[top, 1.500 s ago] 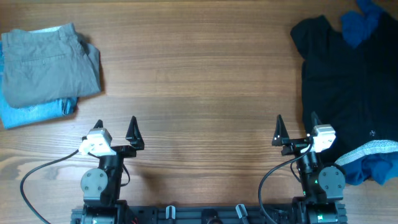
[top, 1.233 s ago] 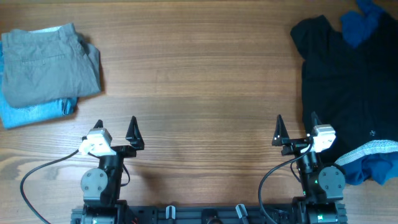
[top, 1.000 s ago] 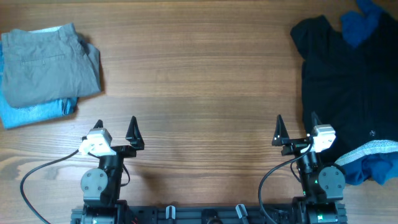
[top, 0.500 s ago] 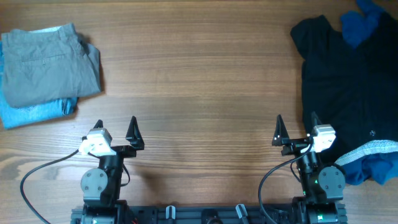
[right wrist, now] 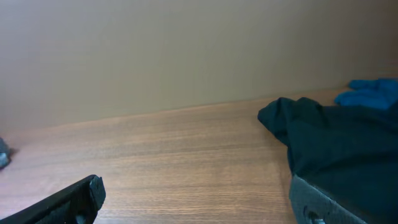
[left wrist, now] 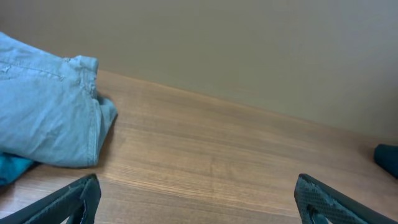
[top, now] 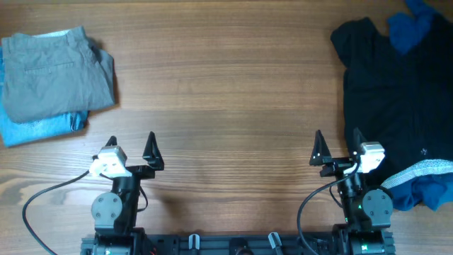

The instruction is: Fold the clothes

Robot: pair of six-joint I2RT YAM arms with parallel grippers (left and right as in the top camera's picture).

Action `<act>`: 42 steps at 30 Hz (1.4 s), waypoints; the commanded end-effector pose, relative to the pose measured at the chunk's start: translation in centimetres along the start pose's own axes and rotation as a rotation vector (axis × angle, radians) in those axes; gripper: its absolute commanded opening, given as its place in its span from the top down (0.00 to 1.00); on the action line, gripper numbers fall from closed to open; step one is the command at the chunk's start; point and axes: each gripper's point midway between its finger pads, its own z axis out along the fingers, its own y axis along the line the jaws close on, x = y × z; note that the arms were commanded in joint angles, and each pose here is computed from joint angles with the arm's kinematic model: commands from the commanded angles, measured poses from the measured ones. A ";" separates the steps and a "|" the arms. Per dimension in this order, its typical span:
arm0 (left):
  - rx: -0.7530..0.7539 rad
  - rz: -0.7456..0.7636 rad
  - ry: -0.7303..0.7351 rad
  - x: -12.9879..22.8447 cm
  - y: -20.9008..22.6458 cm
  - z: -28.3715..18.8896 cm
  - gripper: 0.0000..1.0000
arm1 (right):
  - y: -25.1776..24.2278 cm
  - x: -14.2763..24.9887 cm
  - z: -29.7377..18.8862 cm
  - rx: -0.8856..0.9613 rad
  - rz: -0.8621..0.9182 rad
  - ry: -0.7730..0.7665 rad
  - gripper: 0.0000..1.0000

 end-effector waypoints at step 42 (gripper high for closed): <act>-0.137 -0.012 0.690 -0.4 -1.4 3.5 0.00 | -14.9 12.6 2.8 0.799 -0.103 1.226 0.16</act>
